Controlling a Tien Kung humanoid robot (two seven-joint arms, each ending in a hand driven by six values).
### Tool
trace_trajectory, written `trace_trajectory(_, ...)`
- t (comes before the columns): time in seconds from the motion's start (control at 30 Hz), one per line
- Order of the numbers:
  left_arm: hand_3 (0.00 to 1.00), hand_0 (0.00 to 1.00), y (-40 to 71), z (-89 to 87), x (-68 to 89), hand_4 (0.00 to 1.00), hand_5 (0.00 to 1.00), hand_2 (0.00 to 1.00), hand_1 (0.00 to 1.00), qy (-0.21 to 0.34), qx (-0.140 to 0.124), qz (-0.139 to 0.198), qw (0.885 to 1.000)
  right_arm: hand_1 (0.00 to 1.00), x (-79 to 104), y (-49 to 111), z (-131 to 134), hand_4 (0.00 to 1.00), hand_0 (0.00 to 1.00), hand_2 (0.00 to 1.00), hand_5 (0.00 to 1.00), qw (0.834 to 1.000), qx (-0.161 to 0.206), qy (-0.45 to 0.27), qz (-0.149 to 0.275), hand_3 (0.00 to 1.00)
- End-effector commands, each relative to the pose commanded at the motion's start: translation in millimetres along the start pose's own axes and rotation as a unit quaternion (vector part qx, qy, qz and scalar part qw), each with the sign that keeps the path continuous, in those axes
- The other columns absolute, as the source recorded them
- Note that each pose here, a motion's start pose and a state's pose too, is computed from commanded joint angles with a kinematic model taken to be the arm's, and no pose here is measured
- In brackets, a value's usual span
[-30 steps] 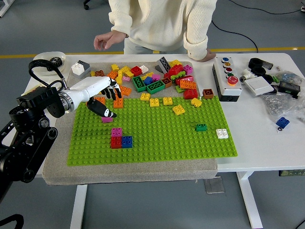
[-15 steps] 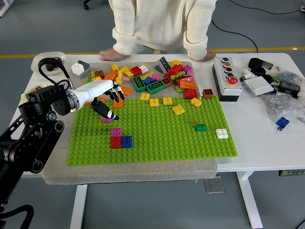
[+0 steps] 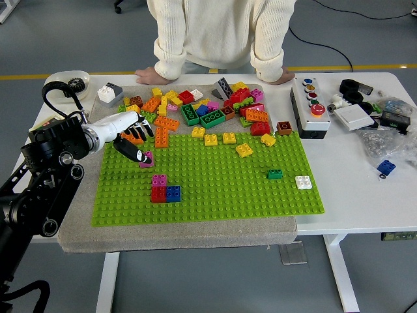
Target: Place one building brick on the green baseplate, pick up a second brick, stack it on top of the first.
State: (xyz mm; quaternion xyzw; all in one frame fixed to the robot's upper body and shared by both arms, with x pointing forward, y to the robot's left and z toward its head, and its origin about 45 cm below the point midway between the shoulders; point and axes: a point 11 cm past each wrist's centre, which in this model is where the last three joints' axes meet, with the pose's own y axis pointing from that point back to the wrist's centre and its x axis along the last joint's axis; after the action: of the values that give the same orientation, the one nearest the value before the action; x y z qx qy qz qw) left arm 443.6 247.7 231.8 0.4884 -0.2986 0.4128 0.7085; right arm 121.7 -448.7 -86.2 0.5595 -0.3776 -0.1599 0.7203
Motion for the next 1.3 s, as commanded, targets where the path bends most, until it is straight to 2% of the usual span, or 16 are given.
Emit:
trace_trajectory(0.2,0.646,0.626,-1.4,-13.0,-1.9,0.998,0.168,0.582,0.590,0.006,0.060,0.004,0.998,0.640,0.2,0.0,1,0.827,0.741,0.710,0.415,1.000,-0.001,0.000,0.000,0.589)
trace_trajectory(0.4,0.642,0.590,-1.3,-14.9,-5.3,0.998,0.158,0.571,0.562,0.002,0.089,-0.003,0.996,0.640,0.1,0.0,0,0.827,0.741,0.710,0.416,1.000,0.000,0.002,0.000,0.589)
trace_trajectory(0.53,0.628,0.579,-0.2,-11.6,-6.8,0.998,0.147,0.559,0.543,-0.005,0.088,-0.004,0.996,0.640,-0.5,0.0,1,0.827,0.741,0.710,0.416,1.000,-0.001,0.002,-0.001,0.590)
trace_trajectory(0.87,0.621,0.580,-3.3,1.2,-5.2,0.998,0.140,0.552,0.538,-0.009,0.067,0.020,0.997,0.640,-0.3,0.0,-1,0.828,0.741,0.710,0.416,1.000,0.001,0.005,-0.001,0.590)
trace_trajectory(0.9,0.597,0.576,-5.1,2.4,-8.3,0.987,0.122,0.541,0.532,-0.010,0.064,0.020,0.998,0.640,-0.6,0.0,0,0.828,0.741,0.710,0.416,1.000,0.000,0.005,-0.001,0.589)
trace_trajectory(1.3,0.591,0.580,-10.2,3.4,-20.3,0.984,0.122,0.539,0.528,-0.013,0.062,0.005,0.998,0.640,0.2,0.0,0,0.829,0.741,0.711,0.417,1.000,0.001,0.005,-0.001,0.590)
